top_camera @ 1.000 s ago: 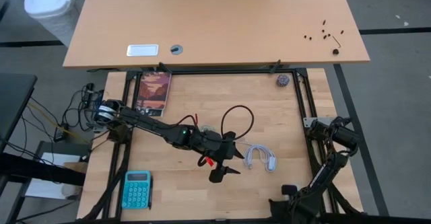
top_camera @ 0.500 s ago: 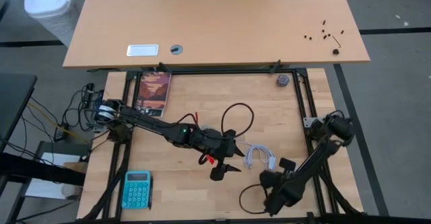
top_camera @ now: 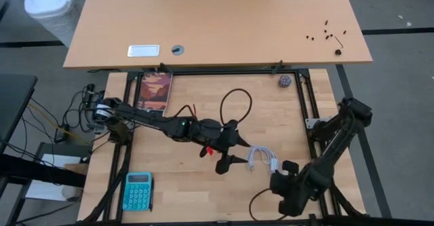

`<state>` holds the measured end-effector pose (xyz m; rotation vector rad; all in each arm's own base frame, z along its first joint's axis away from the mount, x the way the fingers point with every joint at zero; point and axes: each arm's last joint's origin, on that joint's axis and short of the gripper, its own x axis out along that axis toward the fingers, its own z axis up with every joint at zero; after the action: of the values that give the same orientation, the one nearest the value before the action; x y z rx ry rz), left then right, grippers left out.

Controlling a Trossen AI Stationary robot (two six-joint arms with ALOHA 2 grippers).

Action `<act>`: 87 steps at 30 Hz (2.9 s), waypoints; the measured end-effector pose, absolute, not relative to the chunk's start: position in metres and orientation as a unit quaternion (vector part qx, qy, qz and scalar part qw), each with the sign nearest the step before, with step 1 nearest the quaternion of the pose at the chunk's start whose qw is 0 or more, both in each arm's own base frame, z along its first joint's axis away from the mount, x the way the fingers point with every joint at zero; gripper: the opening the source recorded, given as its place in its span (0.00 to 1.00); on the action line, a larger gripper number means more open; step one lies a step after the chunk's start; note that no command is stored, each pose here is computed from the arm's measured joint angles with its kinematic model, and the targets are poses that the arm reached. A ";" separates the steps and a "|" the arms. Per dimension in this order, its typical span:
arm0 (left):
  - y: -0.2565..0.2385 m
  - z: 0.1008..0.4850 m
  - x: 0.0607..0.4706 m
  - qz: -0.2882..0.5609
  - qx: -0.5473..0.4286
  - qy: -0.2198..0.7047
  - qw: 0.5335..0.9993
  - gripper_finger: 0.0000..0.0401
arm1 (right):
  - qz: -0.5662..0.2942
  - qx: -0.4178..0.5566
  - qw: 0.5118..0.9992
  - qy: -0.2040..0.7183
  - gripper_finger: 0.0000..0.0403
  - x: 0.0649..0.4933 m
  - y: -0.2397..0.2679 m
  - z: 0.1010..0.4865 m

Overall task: Screw lightbulb
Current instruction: Insert the lightbulb into the desk lamp

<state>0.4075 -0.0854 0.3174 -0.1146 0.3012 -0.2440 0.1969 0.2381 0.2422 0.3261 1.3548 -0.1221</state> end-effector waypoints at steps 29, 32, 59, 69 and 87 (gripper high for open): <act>-0.080 0.322 0.405 -0.111 -0.087 0.152 0.978 0.69 | -0.185 0.233 0.732 0.613 0.01 0.163 0.209 0.137; -0.080 0.322 0.405 -0.111 -0.087 0.151 0.978 0.69 | -0.194 0.250 0.719 0.618 0.01 0.169 0.198 0.131; -0.068 0.344 0.408 -0.081 -0.058 0.134 0.986 0.69 | -0.255 0.282 0.718 0.584 0.01 0.211 0.130 0.235; -0.055 0.351 0.410 -0.066 -0.060 0.132 0.987 0.69 | -0.337 0.415 0.524 0.663 0.02 0.186 0.127 0.243; -0.055 0.347 0.409 -0.070 -0.060 0.151 0.984 0.69 | -0.389 0.423 0.443 0.688 0.02 0.150 0.120 0.153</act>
<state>0.4091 -0.0547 0.3470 -0.1197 0.3041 -0.1400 0.1497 0.1201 0.1533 1.0492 1.7080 -0.9648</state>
